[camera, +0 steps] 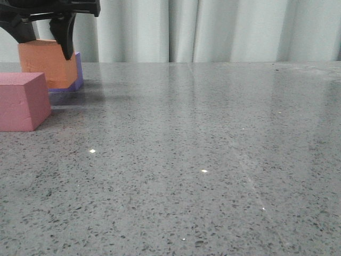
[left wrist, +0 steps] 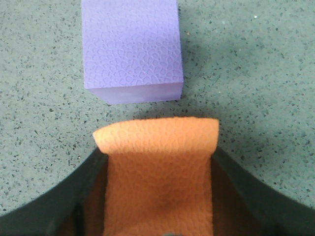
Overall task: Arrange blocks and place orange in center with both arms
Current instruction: 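Lower the orange cube beside the purple cube, nearer the robot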
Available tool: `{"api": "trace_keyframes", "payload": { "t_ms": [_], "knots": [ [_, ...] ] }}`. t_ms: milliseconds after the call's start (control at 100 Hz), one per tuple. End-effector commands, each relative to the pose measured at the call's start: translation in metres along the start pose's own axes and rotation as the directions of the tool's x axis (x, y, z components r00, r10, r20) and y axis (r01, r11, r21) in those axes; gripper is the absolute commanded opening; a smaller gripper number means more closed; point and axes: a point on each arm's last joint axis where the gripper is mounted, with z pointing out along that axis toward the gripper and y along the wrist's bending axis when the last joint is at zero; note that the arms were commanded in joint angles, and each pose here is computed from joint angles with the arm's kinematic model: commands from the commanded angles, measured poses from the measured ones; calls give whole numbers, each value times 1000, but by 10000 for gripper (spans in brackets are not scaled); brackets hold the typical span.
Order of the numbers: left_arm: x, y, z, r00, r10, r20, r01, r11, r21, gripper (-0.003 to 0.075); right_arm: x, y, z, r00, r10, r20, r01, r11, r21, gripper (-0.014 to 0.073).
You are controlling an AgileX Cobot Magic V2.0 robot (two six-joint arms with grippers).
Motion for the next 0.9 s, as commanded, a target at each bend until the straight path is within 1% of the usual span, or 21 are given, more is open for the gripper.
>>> {"api": "trace_keyframes", "payload": {
  "t_ms": [0, 110, 280, 500, 670, 890],
  "knots": [
    [-12, 8, -23, 995, -32, 96, 28, 999, 35, 54, -9, 0, -5, 997, -9, 71, 9, 1000, -4, 549],
    [-13, 13, -21, 995, -45, 90, 42, 999, 35, 54, -9, 0, -5, 997, -9, 71, 9, 1000, -4, 549],
    [-13, 13, -21, 995, -45, 86, 42, 998, 41, 54, -9, 0, -5, 997, -9, 72, 9, 1000, -4, 549],
    [-5, 12, -12, 998, -37, 56, 35, 999, 35, 54, -9, 0, -5, 997, -9, 72, 9, 1000, -4, 549],
    [-5, 10, -11, 997, -48, 65, 44, 997, 63, 54, -9, 0, -5, 997, -9, 72, 9, 1000, -4, 549],
    [-5, 10, -11, 997, -38, 66, 34, 998, 62, 54, -9, 0, -5, 997, -9, 72, 9, 1000, -4, 549]
  ]
}}
